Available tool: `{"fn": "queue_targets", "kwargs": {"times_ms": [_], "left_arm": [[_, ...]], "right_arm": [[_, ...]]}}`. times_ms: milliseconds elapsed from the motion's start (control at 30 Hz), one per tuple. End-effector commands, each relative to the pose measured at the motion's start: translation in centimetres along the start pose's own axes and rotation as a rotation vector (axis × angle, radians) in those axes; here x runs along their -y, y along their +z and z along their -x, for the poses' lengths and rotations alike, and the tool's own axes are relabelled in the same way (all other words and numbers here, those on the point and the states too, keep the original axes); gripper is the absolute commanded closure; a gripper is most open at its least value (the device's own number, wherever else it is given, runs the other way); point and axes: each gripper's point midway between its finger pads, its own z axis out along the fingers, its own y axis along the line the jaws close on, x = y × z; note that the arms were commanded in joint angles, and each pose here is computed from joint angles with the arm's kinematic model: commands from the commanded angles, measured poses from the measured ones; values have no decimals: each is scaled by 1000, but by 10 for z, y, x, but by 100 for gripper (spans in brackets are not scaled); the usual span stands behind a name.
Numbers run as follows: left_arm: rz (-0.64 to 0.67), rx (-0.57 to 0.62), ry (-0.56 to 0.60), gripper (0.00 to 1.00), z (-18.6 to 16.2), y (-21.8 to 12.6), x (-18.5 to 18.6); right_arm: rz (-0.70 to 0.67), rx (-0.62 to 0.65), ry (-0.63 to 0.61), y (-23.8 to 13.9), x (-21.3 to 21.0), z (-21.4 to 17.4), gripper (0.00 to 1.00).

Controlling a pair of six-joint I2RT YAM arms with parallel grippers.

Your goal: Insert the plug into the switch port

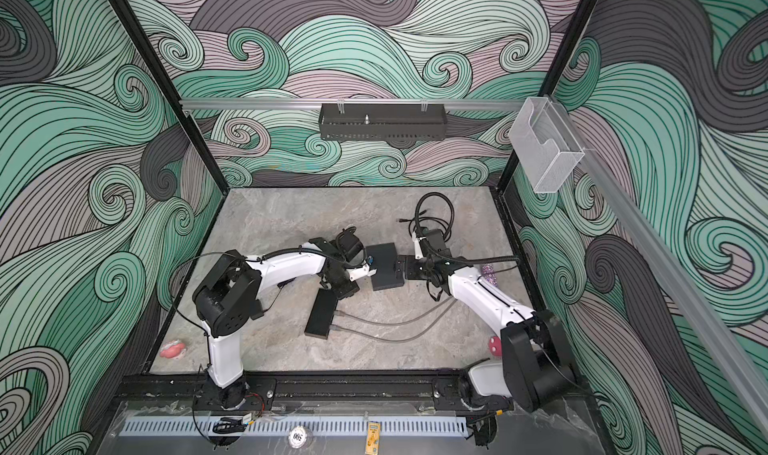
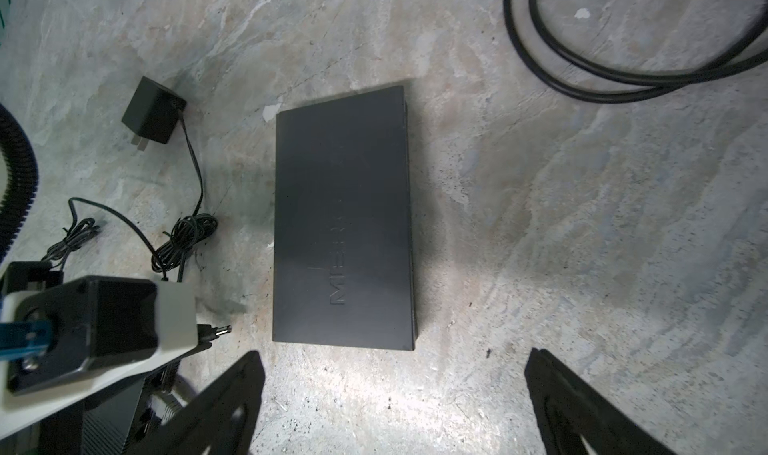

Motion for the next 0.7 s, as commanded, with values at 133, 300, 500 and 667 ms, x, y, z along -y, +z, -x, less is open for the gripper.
{"fn": "queue_targets", "kwargs": {"times_ms": [133, 300, 500, 667], "left_arm": [[-66, -99, -155, 100, -6, 5, 7], [-45, -13, -143, 100, 12, 7, 3], [-42, 73, -177, 100, 33, 1, -14], [-96, 164, -157, 100, 44, 0, -13]], "right_arm": [[60, -80, -28, 18, -14, 2, 1], [77, -92, -28, 23, -18, 4, 1], [126, -102, -24, 30, -27, 9, 1], [134, -119, 11, 39, -26, 12, 2]]}}
